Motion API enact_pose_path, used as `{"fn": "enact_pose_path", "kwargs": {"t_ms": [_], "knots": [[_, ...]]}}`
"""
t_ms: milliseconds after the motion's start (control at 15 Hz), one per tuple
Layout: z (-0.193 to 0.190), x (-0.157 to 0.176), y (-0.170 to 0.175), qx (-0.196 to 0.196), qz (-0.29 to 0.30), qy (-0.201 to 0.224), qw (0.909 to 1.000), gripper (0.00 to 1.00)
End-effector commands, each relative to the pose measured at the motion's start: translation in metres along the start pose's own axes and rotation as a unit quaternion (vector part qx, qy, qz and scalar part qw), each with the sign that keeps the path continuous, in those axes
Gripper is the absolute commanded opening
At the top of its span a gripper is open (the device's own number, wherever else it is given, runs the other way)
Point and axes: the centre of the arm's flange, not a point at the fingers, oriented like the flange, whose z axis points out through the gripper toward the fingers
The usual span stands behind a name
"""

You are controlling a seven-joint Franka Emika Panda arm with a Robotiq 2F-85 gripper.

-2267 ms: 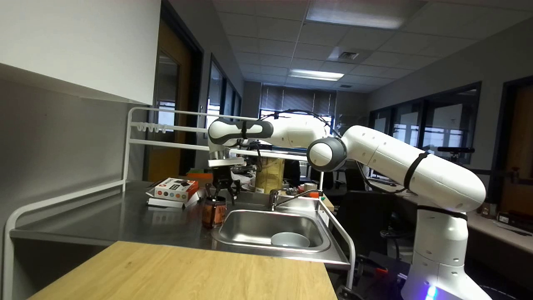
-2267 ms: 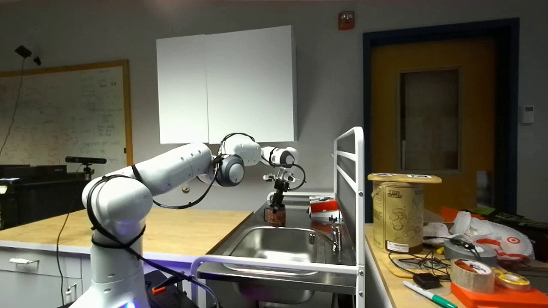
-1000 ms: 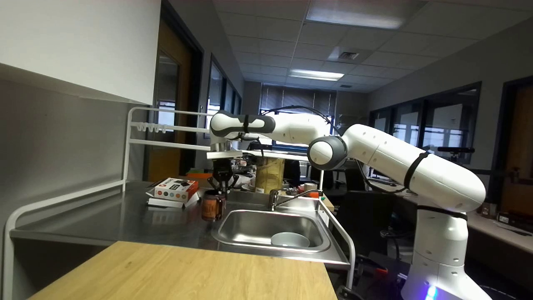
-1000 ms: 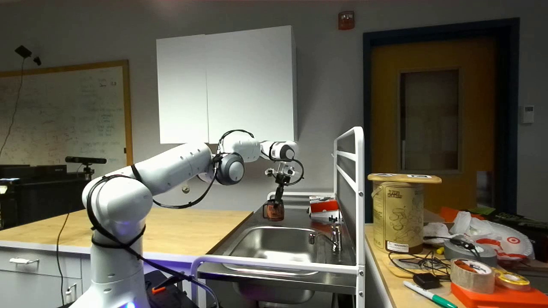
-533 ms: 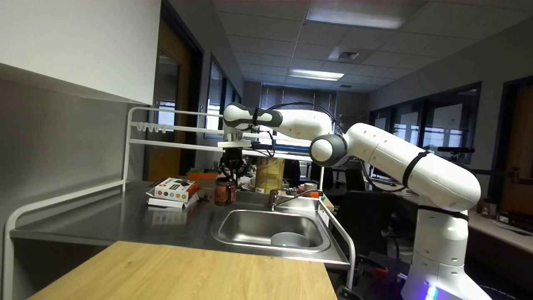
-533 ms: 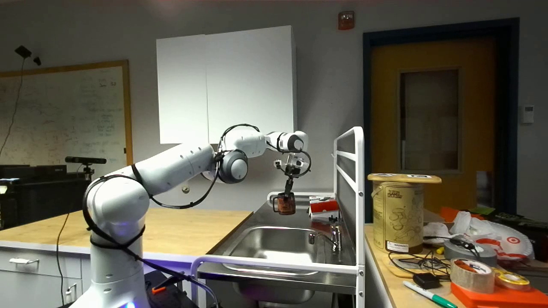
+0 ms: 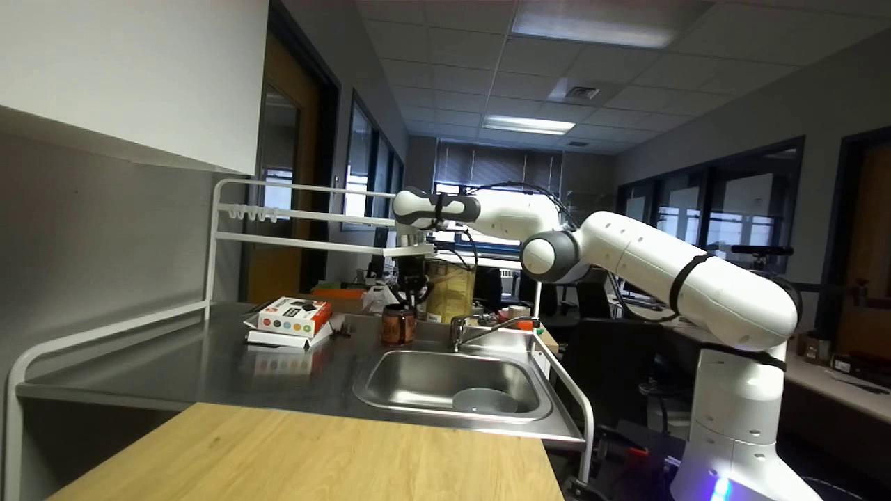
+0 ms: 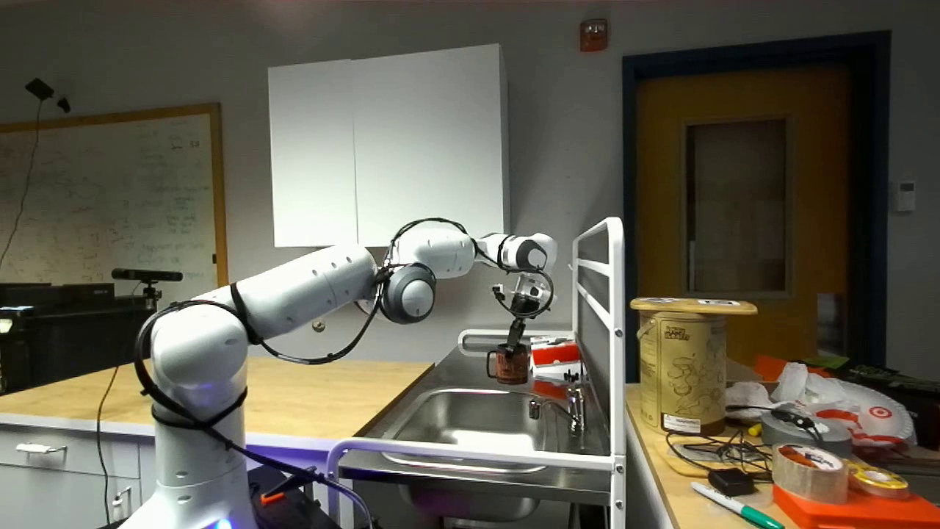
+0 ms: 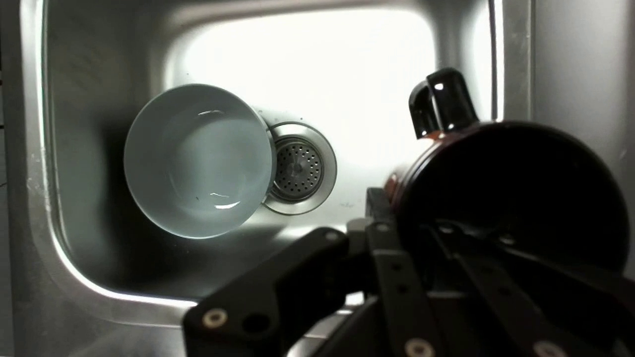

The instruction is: Place the brown mug in the sink

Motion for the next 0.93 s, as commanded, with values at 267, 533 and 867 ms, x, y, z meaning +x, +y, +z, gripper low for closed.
{"fn": "enact_pose_path", "kwargs": {"t_ms": [267, 533, 867], "knots": [[0.046, -0.023, 0.051, -0.024, 0.015, -0.014, 0.9995, 0.08], [0.075, -0.013, 0.045, -0.025, 0.012, -0.001, 0.9996, 0.08], [0.113, -0.006, 0.000, -0.012, -0.001, 0.020, 0.9997, 0.08]]}}
